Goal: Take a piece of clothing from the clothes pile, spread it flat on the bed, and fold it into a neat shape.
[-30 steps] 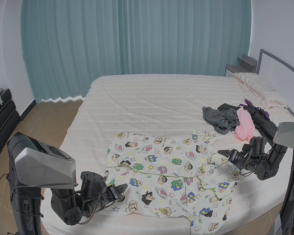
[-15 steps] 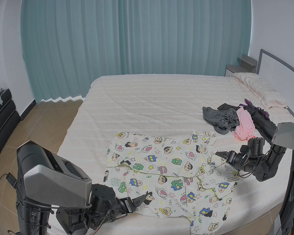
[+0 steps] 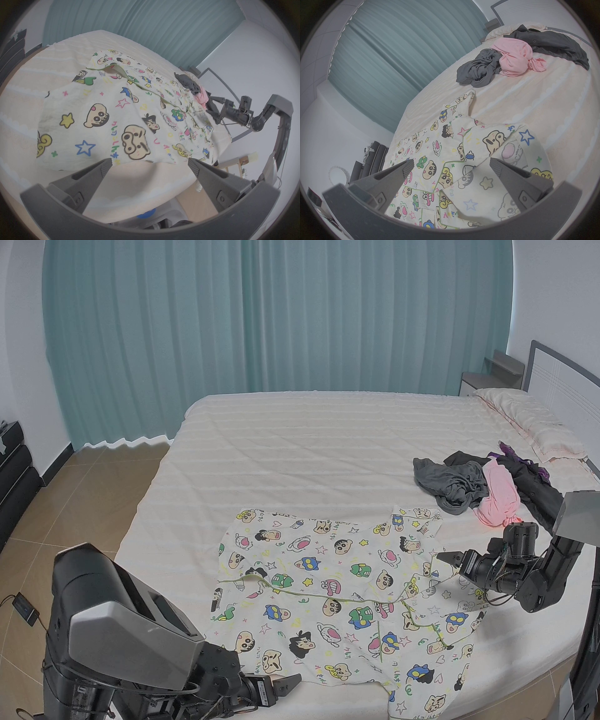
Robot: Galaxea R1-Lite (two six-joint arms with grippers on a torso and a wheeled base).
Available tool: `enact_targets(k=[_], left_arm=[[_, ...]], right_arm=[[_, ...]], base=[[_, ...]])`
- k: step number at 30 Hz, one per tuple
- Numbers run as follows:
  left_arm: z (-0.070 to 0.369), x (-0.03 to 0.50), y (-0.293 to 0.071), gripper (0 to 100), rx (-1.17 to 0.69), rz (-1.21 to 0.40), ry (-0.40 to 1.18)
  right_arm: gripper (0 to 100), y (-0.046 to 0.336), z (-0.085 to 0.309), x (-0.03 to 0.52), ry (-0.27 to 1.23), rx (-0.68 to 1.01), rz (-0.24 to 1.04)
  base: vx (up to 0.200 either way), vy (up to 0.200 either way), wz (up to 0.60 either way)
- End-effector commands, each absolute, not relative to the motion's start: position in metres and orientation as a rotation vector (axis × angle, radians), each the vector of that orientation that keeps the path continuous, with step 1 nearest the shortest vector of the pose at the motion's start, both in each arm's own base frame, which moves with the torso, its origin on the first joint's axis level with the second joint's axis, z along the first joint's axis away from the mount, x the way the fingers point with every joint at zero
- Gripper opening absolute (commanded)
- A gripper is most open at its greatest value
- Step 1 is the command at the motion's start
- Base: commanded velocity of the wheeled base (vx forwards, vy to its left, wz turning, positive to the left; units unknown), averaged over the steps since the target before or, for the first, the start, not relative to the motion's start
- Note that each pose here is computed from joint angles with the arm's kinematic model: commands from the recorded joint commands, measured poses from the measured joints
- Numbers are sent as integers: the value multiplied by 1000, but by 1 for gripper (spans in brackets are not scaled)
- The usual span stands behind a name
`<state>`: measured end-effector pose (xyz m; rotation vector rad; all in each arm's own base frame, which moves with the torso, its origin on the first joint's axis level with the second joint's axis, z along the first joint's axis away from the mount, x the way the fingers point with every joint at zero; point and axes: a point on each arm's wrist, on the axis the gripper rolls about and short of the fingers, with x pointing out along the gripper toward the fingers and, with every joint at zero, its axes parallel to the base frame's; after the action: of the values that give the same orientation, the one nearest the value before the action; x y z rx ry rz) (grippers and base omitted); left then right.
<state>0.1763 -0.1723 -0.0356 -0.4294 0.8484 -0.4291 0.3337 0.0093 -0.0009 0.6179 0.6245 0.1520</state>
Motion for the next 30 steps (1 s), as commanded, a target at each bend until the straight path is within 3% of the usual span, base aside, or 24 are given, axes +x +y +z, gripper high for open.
enact_targets(k=[1,8,17,30], left_arm=[[16,182,-165,100,-592,-468,685],[31,232,-126,100,-702,-299,505],[-19,281,-92,100,-700,-147,552],[-39,278,-96,100,-611,-258,655]], right_arm=[[100,9,-1,333,626,618,153],[100,10,-1,333,626,618,154],[100,12,-1,333,628,616,160],[100,15,-1,333,632,614,167]], base=[[0,0,0],[0,0,0],[0,0,0],[0,0,0]])
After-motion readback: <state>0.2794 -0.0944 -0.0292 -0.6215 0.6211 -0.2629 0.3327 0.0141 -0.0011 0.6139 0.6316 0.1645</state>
